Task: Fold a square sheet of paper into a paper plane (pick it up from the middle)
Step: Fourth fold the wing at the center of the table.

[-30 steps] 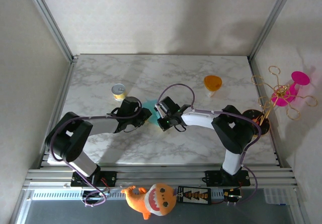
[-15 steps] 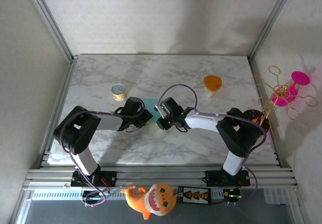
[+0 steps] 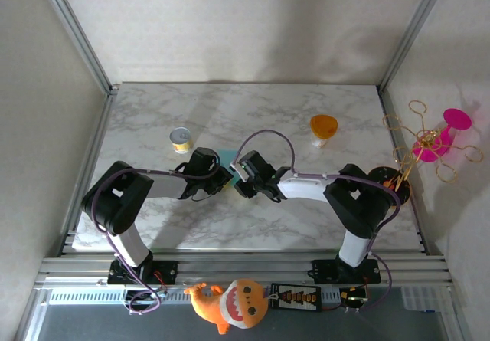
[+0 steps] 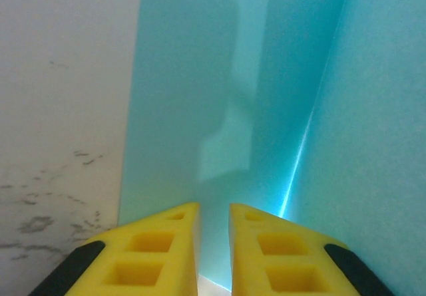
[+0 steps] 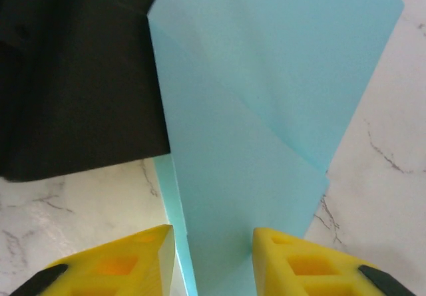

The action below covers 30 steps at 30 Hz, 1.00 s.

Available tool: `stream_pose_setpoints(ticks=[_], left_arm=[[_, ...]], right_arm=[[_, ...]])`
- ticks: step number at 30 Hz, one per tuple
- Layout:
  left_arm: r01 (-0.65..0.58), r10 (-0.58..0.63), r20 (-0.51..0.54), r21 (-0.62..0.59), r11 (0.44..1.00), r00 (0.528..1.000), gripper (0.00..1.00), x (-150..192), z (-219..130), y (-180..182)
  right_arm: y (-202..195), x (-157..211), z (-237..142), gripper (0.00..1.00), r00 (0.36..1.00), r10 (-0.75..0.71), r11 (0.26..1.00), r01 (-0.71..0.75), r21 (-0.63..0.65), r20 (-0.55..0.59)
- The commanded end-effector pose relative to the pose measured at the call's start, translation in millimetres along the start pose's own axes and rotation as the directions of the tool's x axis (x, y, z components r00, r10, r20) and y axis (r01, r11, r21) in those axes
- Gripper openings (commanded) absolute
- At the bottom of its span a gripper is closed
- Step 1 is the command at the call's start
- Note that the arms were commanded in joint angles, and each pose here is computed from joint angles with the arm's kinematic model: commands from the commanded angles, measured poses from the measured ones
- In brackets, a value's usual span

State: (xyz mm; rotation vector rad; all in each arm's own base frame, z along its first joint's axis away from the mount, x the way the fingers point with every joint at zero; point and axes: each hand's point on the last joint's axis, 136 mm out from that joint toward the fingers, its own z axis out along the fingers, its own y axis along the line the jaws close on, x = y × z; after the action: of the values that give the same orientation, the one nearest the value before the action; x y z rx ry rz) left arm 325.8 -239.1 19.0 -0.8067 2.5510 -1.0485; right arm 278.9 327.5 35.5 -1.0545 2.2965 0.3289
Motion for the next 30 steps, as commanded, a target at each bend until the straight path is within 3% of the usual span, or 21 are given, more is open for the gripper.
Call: stream_pose_setpoints(ticks=[1,16,30], left_arm=[[0.000,0.000,-0.018,-0.031,1.000,1.000,0.19,5.5,2.2,4.4],[0.000,0.000,-0.014,-0.029,1.000,1.000,0.19,4.9,-1.1,1.4],[-0.032,0.032,0.028,-0.008,0.999,0.999,0.21,0.0,-19.0,-11.1]], right_arm=[[-0.9,7.7,7.0,0.35,1.000,-0.025,0.999,0.026,0.026,-0.019],[-0.4,9.5,10.3,0.13,0.999,-0.041,0.999,0.041,0.025,-0.022],[4.1,19.1,9.7,0.11,0.995,0.089,0.989,-0.092,-0.119,-0.035]])
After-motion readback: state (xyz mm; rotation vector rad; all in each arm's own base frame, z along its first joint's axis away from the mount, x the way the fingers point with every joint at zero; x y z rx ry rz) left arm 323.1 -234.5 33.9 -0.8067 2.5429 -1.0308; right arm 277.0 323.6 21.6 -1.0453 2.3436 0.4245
